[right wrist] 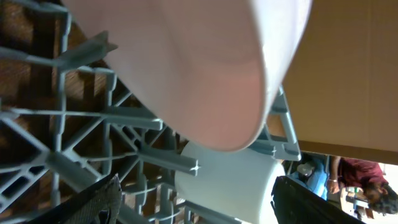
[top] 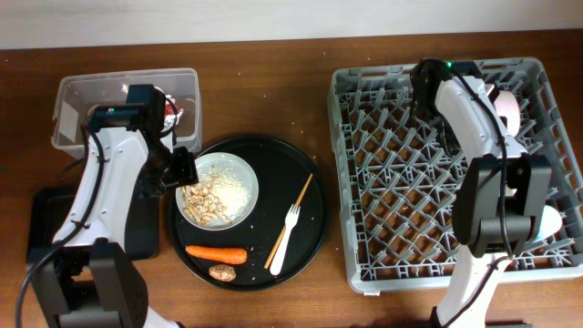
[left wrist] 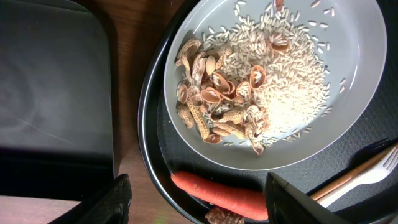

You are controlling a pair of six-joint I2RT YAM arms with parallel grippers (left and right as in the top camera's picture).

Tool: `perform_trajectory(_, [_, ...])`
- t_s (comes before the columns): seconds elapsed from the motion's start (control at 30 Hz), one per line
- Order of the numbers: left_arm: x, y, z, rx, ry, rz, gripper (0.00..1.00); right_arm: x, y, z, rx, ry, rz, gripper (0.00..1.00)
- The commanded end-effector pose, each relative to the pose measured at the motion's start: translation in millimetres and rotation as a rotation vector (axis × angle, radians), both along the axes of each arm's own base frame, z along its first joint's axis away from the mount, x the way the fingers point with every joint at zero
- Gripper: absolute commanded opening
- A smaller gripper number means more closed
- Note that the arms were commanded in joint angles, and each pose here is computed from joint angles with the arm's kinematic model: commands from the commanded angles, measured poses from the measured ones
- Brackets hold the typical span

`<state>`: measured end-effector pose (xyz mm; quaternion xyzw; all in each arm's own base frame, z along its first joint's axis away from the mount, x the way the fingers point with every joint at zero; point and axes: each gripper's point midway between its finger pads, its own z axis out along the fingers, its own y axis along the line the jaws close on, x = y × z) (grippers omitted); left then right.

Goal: Sort waste into correct bins and load items into the dishwasher rack

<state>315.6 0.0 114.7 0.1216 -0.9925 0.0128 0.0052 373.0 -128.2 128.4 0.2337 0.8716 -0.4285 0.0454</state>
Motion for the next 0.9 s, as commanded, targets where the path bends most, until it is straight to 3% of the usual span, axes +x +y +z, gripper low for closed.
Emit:
perform_trajectory(0.0, [2,-2,0,-0.011,-0.002,0.014,0.68,-3,4,27,0.005,-0.083,0.0,0.8])
perform_trajectory(0.13, [2,-2,0,-0.011,-0.001,0.014,0.68,-1,-9,57,-0.024,-0.188,-0.022,0.8])
perform_trajectory(0.27, [2,-2,0,-0.011,0.0,0.014,0.68,3,-14,50,0.062,-0.25,-0.072,0.75])
perform_trajectory(0.4, [1,-2,0,-0.011,0.002,0.014,0.68,21,-23,50,0.072,-0.357,-0.088,0.55])
perform_trajectory(0.5, [1,-2,0,-0.011,0.002,0.014,0.68,45,0,29,0.26,-0.352,0.016,0.51])
perform_trajectory(0.57, [1,-2,0,-0.011,0.003,0.014,0.68,58,18,16,0.384,-0.339,0.092,0.42])
perform_trajectory(0.63, [1,-2,0,-0.011,0.002,0.014,0.68,58,52,4,0.562,-0.246,0.233,0.43])
perform_trajectory(0.7, [2,-2,0,-0.011,-0.003,0.014,0.68,54,63,2,0.582,-0.207,0.265,0.46])
perform_trajectory(0.77, [3,-2,0,-0.011,-0.005,0.014,0.68,42,77,0,0.587,-0.091,0.346,0.64])
perform_trajectory(0.87, [3,-2,0,-0.011,-0.005,0.014,0.68,36,70,1,0.572,-0.091,0.306,0.72])
